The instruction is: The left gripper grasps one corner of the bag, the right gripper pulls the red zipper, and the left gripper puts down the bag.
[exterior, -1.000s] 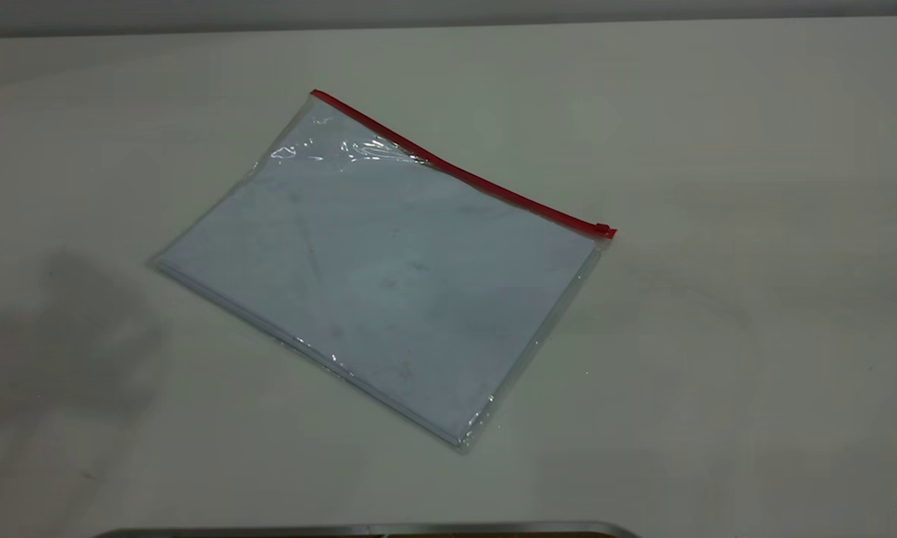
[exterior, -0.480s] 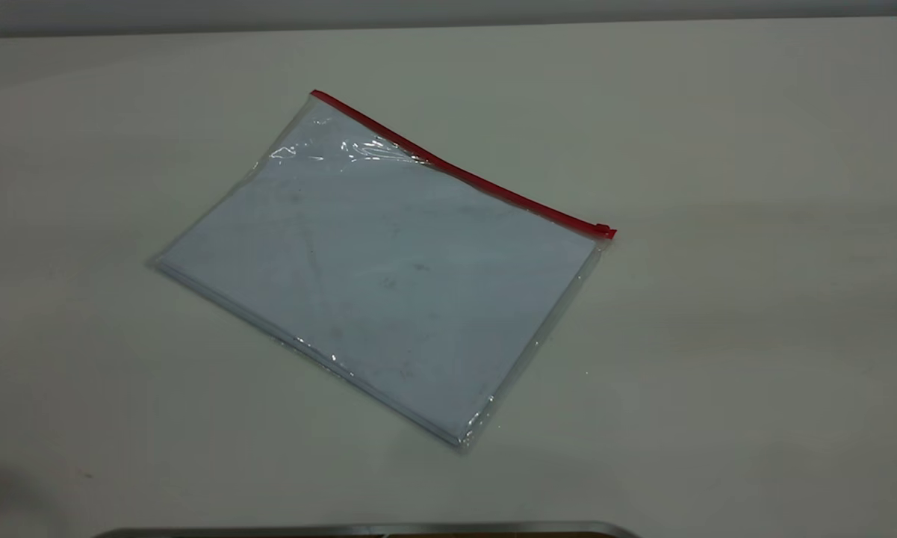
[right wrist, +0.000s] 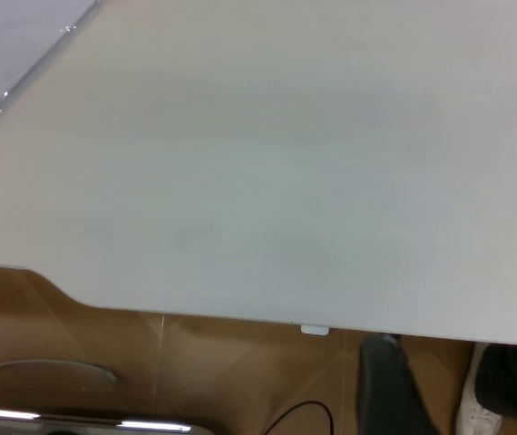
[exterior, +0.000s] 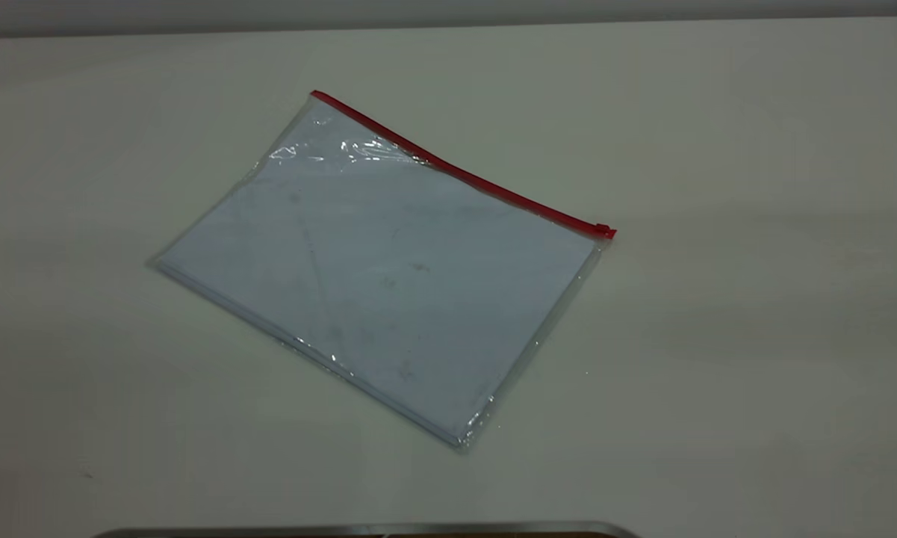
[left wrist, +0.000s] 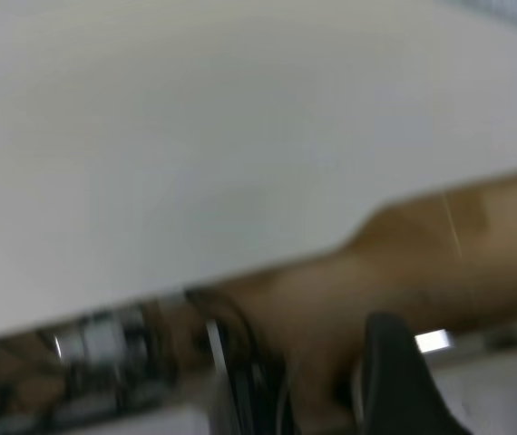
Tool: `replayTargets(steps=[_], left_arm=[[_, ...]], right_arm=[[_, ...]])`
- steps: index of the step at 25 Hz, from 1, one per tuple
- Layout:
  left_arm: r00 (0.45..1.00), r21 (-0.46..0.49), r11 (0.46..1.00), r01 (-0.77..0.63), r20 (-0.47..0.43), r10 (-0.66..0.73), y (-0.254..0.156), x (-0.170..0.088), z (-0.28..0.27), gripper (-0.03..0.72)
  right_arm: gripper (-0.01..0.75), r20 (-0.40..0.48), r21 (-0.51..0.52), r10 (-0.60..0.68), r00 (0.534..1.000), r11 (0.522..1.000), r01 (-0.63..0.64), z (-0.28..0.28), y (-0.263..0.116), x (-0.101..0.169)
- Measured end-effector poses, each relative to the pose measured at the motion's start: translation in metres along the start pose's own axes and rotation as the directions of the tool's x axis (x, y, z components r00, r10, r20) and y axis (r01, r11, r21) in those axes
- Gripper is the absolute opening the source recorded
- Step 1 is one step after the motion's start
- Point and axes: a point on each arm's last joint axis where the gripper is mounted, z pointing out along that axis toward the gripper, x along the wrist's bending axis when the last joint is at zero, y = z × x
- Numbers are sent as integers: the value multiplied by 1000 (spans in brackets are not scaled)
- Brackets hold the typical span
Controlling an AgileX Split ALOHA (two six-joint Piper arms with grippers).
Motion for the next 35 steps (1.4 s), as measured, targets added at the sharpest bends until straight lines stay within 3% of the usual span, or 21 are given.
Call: replayTargets(steps=[8,13,19,35], left_arm=[[999,-231,973,-23,-42,14,-25,-7,-20,443],[998,-303,952,-33,-55,17,-34,-9,-25,443],[998,-317,948,-35,-58,18,-37,-10,-25,443],[998,-316,948,-31,-56,14,-37,-10,-25,443]], right_arm=[[394,0,-9,1,1000,1000,-1,-1,-1,0],[372,10,-138,17,1000,990,-16,-16,-12,-1],[353,16,-354,29,999,935,-22,-39,-38,0],[292,16,-364,29,999,931,-22,-40,-41,0]])
